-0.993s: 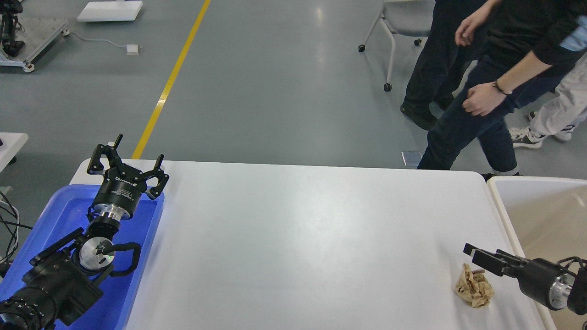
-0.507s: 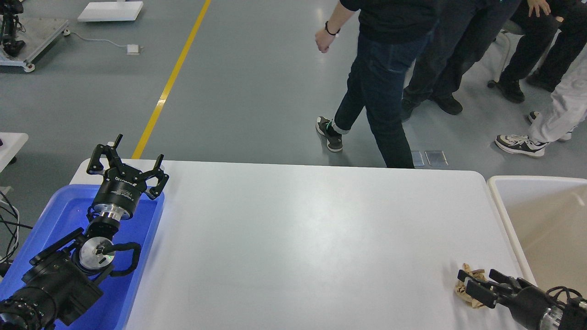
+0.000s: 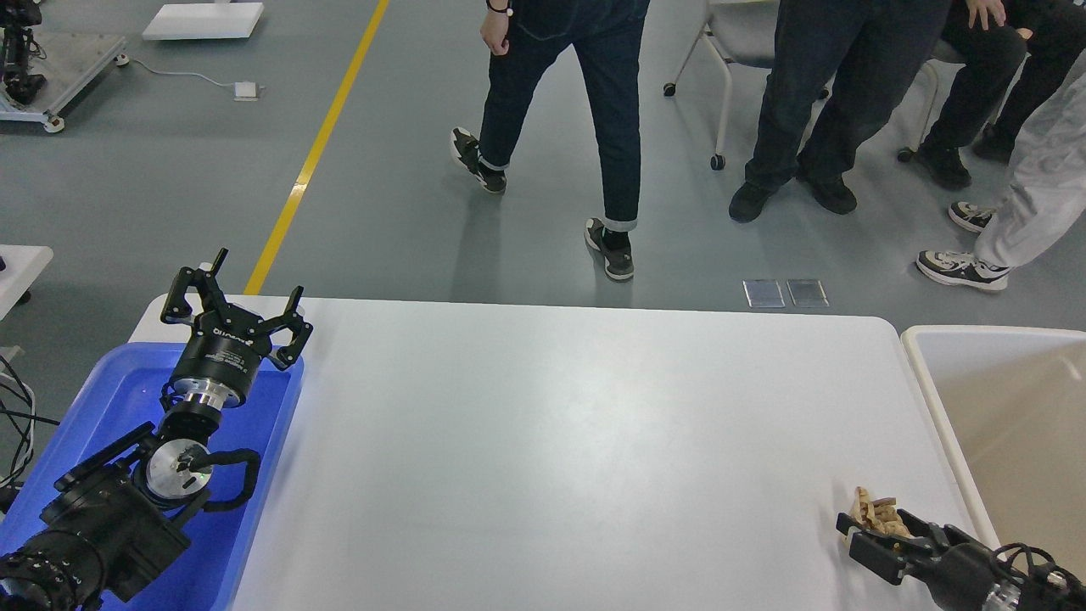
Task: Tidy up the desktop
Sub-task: 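Close the right gripper on the tan crumpled item, then lift the item with the right gripper and carry it into the white bin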
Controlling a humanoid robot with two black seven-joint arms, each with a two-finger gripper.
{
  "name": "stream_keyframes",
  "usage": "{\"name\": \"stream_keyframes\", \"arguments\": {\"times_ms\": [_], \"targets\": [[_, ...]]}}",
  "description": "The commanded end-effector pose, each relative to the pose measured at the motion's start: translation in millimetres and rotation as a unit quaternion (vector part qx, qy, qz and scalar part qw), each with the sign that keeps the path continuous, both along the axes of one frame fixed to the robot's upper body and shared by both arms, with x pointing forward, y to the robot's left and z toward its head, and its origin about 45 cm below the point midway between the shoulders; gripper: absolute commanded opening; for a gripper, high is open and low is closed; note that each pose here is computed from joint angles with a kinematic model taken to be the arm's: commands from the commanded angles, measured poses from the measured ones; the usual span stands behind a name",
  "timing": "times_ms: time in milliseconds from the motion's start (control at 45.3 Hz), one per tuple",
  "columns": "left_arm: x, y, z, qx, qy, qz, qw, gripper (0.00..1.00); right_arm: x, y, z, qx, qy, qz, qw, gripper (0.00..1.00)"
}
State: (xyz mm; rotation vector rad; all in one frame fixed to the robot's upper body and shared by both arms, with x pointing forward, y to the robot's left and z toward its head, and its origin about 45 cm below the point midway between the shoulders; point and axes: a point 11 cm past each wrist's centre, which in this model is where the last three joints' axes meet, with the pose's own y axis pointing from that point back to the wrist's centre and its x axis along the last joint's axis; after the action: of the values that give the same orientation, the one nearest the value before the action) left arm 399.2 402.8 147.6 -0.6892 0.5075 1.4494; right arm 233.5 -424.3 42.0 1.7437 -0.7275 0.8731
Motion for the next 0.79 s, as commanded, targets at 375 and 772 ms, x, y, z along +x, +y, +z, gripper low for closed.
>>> {"name": "stream_keyframes", "arguments": {"times_ms": [375,772], "targets": [[0,0,0,0.000,0.000,0.000,1.000,1.00,-6,-10,-10,-0.016,0.008,0.011,1.000,0.57],[0,0,0,0.000,0.000,0.000,1.000,1.00,0,-16,-8,-0.021,0.001,-0.003,1.000,0.00]]}}
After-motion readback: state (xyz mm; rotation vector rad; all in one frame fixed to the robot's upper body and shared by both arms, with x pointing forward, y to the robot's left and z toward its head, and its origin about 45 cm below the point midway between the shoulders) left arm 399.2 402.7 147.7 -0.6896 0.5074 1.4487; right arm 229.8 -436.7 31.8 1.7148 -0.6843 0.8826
